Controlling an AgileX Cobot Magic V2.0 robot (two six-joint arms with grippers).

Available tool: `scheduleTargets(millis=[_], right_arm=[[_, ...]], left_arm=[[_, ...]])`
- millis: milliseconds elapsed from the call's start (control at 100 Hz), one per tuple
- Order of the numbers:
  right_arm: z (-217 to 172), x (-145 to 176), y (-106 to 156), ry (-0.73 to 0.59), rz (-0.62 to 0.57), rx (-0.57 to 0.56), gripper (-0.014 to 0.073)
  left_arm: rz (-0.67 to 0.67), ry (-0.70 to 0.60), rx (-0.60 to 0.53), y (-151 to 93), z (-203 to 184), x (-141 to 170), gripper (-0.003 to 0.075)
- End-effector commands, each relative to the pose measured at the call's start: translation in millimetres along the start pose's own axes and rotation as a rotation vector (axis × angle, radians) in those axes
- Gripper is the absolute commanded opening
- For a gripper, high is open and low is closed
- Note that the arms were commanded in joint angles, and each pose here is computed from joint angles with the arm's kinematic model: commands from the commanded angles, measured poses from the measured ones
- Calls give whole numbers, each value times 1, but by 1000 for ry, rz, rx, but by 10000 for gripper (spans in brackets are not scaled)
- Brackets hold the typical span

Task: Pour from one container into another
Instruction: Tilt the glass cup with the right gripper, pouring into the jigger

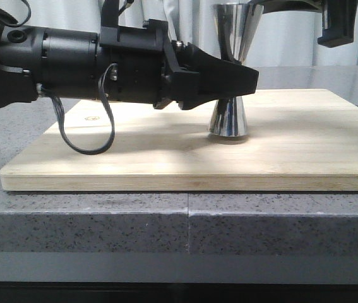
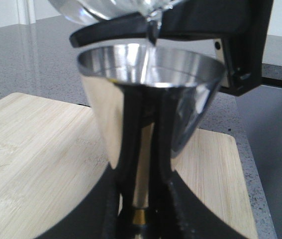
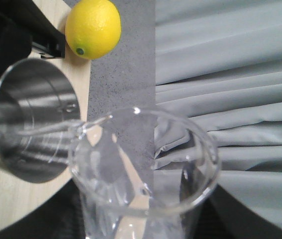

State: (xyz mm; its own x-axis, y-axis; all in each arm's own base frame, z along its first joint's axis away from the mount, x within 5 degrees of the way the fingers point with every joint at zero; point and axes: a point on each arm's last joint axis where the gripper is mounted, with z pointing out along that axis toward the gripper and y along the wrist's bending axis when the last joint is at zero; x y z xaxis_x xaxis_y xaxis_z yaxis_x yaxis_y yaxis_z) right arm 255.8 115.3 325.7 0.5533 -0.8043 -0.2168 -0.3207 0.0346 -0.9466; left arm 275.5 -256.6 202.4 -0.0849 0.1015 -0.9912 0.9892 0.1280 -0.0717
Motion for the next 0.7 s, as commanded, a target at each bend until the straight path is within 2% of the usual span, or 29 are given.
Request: scheduleTargets(millis=[0,690], right_arm=[[-10,-7,-20,-23,-11,73,220],[-10,-7,-20,-21,-35,71,220]], left_arm=[[35,-139,24,-5,-5,-36,-21],[35,-139,24,-5,-5,-36,-21]])
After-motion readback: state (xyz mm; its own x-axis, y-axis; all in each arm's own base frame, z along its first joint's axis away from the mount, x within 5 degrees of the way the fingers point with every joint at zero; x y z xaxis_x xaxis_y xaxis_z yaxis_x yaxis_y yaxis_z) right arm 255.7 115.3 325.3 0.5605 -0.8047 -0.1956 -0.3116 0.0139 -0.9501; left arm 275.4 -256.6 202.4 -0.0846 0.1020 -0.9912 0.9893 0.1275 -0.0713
